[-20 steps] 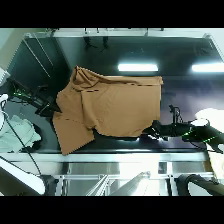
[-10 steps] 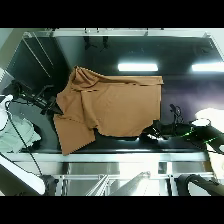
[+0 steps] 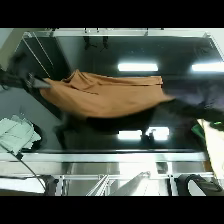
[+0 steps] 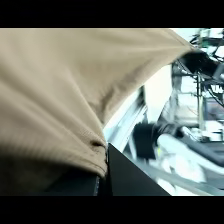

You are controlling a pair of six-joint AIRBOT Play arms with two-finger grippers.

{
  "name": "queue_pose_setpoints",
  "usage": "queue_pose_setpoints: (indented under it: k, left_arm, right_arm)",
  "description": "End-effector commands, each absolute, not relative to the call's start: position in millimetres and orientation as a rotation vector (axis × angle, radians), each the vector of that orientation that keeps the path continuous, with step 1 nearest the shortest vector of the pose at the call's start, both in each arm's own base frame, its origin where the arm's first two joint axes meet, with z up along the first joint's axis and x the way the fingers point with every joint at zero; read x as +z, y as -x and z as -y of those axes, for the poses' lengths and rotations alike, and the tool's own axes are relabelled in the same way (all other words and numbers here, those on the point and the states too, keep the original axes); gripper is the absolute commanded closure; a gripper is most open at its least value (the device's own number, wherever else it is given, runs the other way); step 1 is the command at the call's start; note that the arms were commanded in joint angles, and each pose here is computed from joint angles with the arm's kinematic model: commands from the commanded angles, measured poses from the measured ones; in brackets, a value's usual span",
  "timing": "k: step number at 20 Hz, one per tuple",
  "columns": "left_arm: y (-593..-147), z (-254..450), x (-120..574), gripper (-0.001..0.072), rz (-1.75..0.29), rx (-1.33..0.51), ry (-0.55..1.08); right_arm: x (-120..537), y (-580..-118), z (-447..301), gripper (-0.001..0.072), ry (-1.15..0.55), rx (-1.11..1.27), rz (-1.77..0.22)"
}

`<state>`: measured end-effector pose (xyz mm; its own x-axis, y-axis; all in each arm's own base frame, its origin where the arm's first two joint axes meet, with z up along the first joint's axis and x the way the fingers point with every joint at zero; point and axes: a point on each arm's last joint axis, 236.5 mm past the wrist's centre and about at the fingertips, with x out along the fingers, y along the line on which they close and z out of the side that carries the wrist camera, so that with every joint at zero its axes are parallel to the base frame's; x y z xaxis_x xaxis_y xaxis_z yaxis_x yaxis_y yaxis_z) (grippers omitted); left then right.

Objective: Fold the shirts.

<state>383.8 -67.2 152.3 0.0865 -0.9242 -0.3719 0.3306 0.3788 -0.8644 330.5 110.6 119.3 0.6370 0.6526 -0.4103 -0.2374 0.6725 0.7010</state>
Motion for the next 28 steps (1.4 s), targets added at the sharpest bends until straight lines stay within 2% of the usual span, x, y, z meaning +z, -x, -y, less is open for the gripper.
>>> queue_pose_setpoints:
  k: [1,4,7,9,11,14,17,20,23,28]
  left_arm:
    - [-336.0,104.3,309.1,0.0680,-0.639,-1.228,0.444]
    - [-288.4,120.1,425.2,0.0680,-0.302,-1.054,0.175]
    - [-229.3,127.5,523.9,0.0680,0.036,-0.814,-0.074]
    - [-208.0,125.4,543.1,0.0680,0.101,-0.647,-0.205]
    - [-213.2,111.7,531.9,0.0680,0.056,-0.564,-0.212]
    - [-247.4,81.2,491.4,0.0680,-0.053,-0.619,-0.007]
    - [-289.3,77.9,415.8,0.0680,-0.271,-0.830,0.187]
    - [-342.4,95.3,316.4,0.0679,-0.532,-0.993,0.306]
    - [-397.6,101.5,209.6,0.0680,-0.778,-0.990,0.360]
    - [-471.1,94.6,97.5,0.0680,-0.935,-0.942,0.536]
  right_arm:
    - [296.3,-304.0,-68.3,0.0696,-0.361,0.466,-0.233]
    - [421.5,-249.8,-51.4,0.0695,-0.084,0.299,0.078]
    - [492.1,-215.3,-61.9,0.0696,0.079,0.229,0.242]
    - [506.9,-211.5,-65.9,0.0696,0.097,0.237,0.266]
    - [499.1,-221.1,-62.4,0.0696,0.063,0.256,0.227]
    - [471.6,-247.9,-63.2,0.0696,-0.023,0.375,0.104]
    - [417.1,-285.2,-57.4,0.0695,-0.185,0.545,-0.091]
    - [339.0,-315.3,-42.1,0.0696,-0.376,0.643,-0.292]
    - [259.2,-346.9,-16.1,0.0696,-0.534,0.623,-0.401]
    - [132.8,-392.9,8.3,0.0696,-0.796,0.639,-0.539]
